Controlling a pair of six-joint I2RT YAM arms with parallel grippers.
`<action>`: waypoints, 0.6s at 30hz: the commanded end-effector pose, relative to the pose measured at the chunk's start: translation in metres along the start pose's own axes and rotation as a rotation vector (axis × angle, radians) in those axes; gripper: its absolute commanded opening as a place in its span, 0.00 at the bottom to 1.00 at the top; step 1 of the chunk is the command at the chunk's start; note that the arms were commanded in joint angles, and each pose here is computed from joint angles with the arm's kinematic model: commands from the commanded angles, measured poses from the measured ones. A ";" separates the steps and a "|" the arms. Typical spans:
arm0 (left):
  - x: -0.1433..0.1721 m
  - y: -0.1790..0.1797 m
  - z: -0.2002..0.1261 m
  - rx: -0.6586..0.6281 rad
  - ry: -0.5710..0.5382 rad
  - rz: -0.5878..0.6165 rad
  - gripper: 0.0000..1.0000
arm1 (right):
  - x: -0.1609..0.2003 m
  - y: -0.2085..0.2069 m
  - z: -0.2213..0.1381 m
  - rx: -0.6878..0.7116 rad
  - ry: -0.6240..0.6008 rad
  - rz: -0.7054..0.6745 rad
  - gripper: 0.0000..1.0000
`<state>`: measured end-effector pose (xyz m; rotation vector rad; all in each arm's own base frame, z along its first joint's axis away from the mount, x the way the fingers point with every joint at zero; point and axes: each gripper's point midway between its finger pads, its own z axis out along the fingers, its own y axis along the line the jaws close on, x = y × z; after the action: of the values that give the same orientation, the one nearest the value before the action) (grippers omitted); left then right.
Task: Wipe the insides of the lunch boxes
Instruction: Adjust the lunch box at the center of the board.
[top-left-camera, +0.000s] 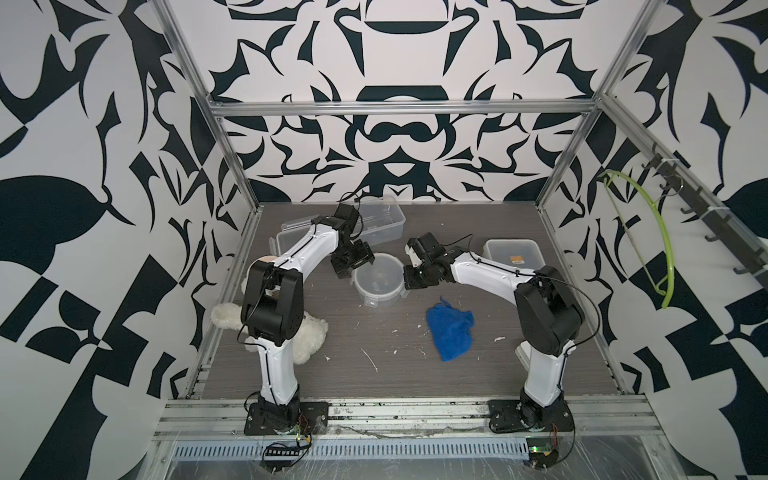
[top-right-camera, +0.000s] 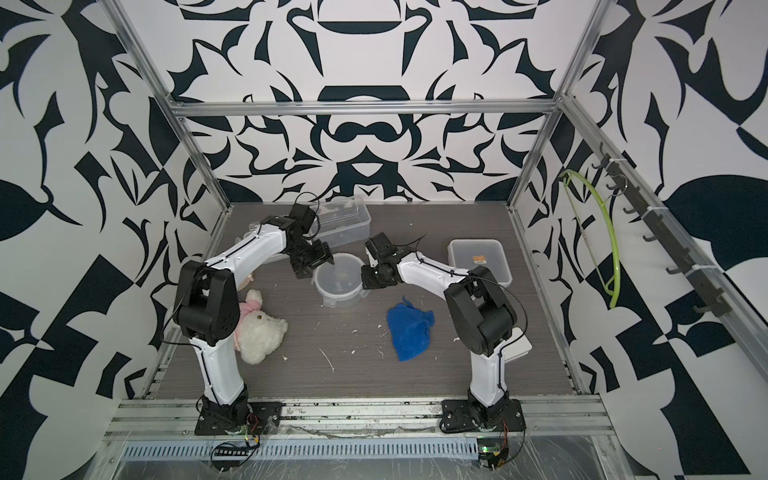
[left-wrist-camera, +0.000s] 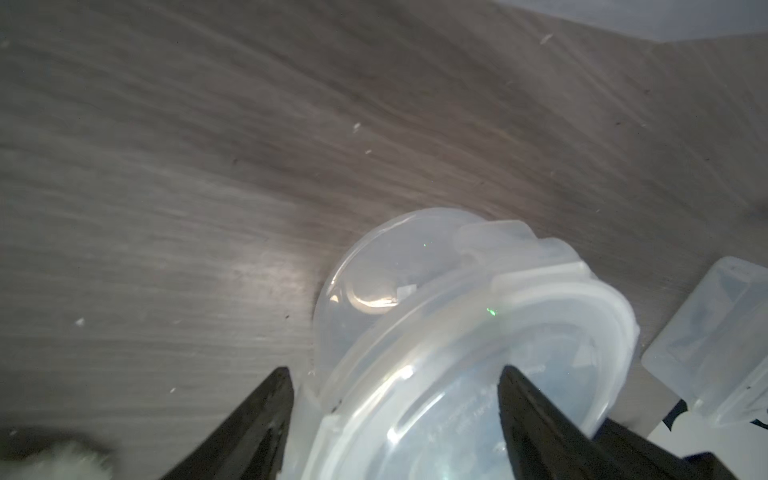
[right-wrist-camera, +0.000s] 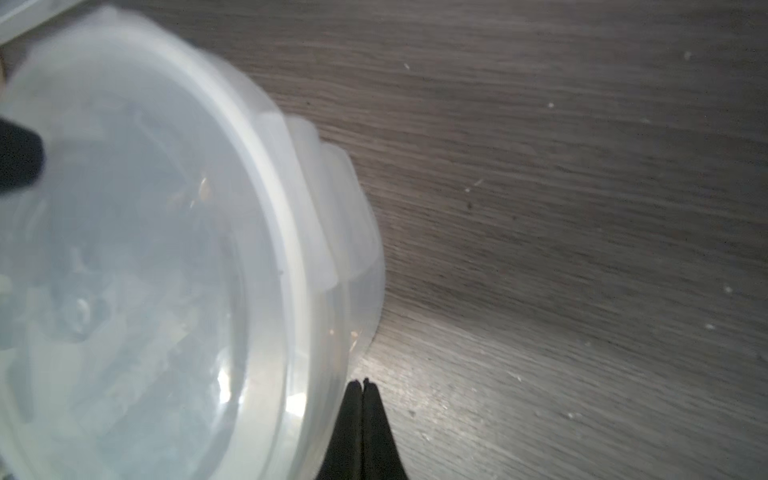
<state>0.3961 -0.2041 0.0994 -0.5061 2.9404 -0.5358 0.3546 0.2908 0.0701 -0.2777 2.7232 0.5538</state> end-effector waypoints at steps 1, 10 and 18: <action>-0.002 -0.046 0.018 0.087 0.031 0.050 0.80 | -0.003 0.016 -0.023 -0.053 -0.048 -0.006 0.00; -0.069 -0.125 0.026 0.250 -0.058 0.115 0.80 | 0.009 0.031 -0.020 -0.131 -0.045 0.030 0.00; -0.079 -0.118 -0.027 0.265 -0.130 0.138 0.79 | 0.006 -0.039 -0.063 -0.032 -0.129 0.105 0.00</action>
<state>0.5140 -0.2935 0.1400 -0.3050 2.7153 -0.8420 0.3261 0.2646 0.0845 -0.1916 2.6922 0.6455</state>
